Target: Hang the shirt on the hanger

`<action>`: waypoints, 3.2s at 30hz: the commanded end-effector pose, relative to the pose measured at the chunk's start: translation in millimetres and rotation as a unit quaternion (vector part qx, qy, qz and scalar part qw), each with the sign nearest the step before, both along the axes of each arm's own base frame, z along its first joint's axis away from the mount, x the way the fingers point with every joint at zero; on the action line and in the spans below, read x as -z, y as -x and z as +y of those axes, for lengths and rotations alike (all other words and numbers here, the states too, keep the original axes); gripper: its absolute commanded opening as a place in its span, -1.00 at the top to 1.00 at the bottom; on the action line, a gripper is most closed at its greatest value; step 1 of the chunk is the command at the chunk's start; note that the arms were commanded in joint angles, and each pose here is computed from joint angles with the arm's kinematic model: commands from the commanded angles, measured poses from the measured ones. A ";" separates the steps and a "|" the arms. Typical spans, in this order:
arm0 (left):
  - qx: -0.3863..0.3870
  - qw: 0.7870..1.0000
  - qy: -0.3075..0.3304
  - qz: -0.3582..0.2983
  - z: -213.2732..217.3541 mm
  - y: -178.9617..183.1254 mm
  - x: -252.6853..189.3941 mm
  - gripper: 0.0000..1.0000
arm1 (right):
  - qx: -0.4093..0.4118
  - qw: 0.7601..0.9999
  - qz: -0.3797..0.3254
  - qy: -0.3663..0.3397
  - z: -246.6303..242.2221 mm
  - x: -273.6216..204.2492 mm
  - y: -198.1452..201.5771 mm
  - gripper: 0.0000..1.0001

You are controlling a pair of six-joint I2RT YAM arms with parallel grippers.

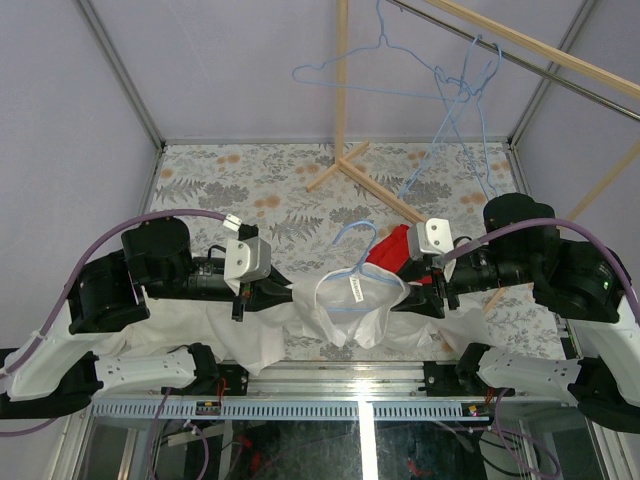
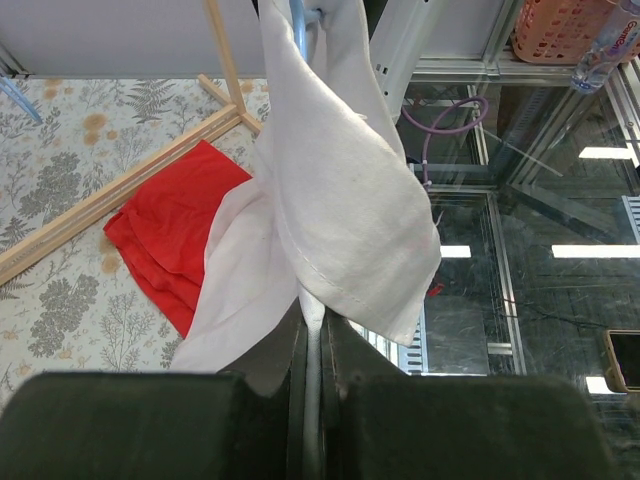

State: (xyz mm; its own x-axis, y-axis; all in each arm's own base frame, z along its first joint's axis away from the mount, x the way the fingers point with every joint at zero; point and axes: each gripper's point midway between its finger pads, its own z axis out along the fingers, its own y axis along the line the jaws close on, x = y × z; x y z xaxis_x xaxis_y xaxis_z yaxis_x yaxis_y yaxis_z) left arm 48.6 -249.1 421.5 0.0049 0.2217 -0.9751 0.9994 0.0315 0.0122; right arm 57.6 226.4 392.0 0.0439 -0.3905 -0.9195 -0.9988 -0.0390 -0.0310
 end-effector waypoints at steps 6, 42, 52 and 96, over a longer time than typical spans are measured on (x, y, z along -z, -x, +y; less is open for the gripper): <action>0.006 0.998 0.062 -0.025 0.5 3.5 -32.5 1.00 | 0.001 0.999 0.024 -0.022 5.5 -7.6 4.1 0.71; -0.405 0.904 0.124 0.058 -67.1 -170.5 -6.9 -0.84 | 0.449 0.865 0.211 -0.070 -107.4 97.5 -25.3 1.00; -0.441 0.890 0.102 0.052 -58.4 -183.1 11.7 -0.85 | 0.535 0.792 0.255 -0.143 -126.3 124.6 -40.3 1.00; -0.441 0.888 0.093 0.087 -55.2 -181.9 34.0 -0.86 | 0.743 0.629 0.133 -0.188 -167.3 139.6 -122.0 1.00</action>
